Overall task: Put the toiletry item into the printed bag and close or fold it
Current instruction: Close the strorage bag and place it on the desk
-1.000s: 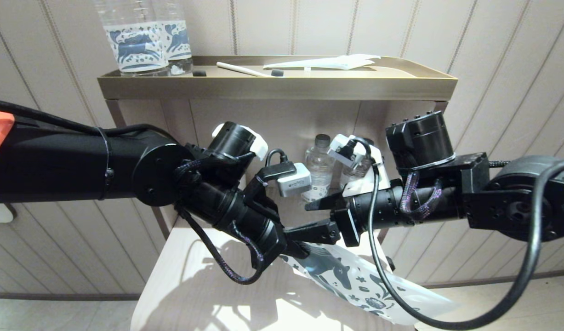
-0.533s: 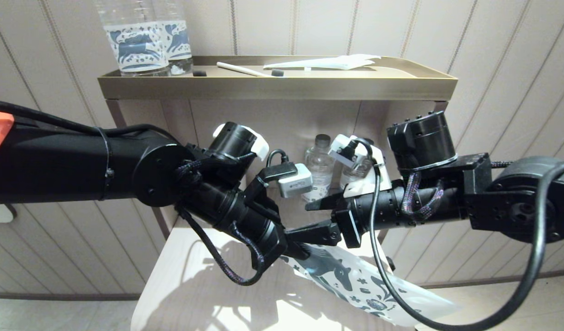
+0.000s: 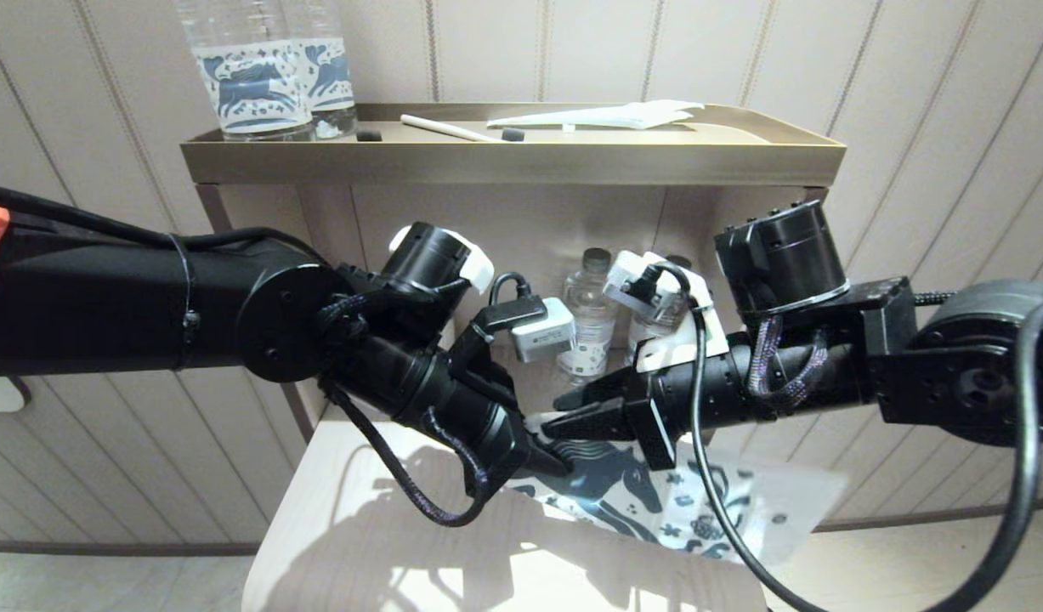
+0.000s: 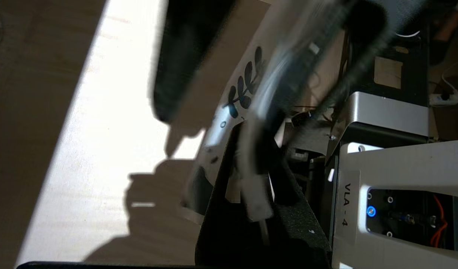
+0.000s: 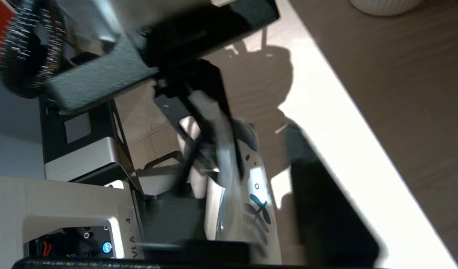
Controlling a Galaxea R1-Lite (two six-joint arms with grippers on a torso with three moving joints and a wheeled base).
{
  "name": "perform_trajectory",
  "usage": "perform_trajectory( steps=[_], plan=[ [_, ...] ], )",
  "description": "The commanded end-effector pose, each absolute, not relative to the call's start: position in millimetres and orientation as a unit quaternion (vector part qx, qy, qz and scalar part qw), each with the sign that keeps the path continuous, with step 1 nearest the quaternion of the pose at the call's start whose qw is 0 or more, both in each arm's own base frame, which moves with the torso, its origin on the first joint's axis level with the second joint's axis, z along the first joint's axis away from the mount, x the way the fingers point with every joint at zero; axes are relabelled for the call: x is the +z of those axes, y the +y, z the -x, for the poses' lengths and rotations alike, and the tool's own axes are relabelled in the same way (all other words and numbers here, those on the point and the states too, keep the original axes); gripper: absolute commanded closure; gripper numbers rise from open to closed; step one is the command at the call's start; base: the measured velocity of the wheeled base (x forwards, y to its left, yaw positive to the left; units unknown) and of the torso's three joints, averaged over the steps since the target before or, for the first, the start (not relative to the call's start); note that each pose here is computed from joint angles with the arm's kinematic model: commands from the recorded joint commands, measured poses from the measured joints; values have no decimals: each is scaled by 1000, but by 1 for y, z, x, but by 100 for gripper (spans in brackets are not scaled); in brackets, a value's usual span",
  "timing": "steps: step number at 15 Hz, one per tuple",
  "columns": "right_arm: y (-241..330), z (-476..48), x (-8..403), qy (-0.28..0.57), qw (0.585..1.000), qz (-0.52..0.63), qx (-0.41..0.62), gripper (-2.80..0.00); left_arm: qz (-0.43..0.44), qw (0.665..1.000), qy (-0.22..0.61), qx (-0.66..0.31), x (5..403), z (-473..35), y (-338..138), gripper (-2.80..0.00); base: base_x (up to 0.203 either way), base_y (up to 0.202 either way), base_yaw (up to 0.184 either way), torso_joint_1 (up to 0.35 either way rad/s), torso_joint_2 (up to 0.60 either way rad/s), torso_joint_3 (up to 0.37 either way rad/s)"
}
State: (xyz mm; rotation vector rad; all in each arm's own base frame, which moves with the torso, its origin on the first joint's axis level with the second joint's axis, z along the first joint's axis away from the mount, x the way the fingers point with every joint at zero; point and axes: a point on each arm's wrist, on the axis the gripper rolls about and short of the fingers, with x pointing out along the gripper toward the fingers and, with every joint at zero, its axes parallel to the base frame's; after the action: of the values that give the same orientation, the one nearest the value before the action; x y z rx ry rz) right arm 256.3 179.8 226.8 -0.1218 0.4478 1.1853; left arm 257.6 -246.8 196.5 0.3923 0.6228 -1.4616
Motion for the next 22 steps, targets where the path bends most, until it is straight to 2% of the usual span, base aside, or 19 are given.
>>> perform_trajectory(
  steps=[1,8,22],
  plan=[
    [180,-257,230,202,805,57,555,0,-175,681,279,-654,197,-257,-246,0,0,0,0,0,0,0],
    [182,-250,225,210,787,52,578,0,-164,673,274,-667,193,-248,-239,0,0,0,0,0,0,0],
    [162,-228,227,201,784,59,584,0,-172,683,240,-668,201,-252,-236,0,0,0,0,0,0,0]
  ],
)
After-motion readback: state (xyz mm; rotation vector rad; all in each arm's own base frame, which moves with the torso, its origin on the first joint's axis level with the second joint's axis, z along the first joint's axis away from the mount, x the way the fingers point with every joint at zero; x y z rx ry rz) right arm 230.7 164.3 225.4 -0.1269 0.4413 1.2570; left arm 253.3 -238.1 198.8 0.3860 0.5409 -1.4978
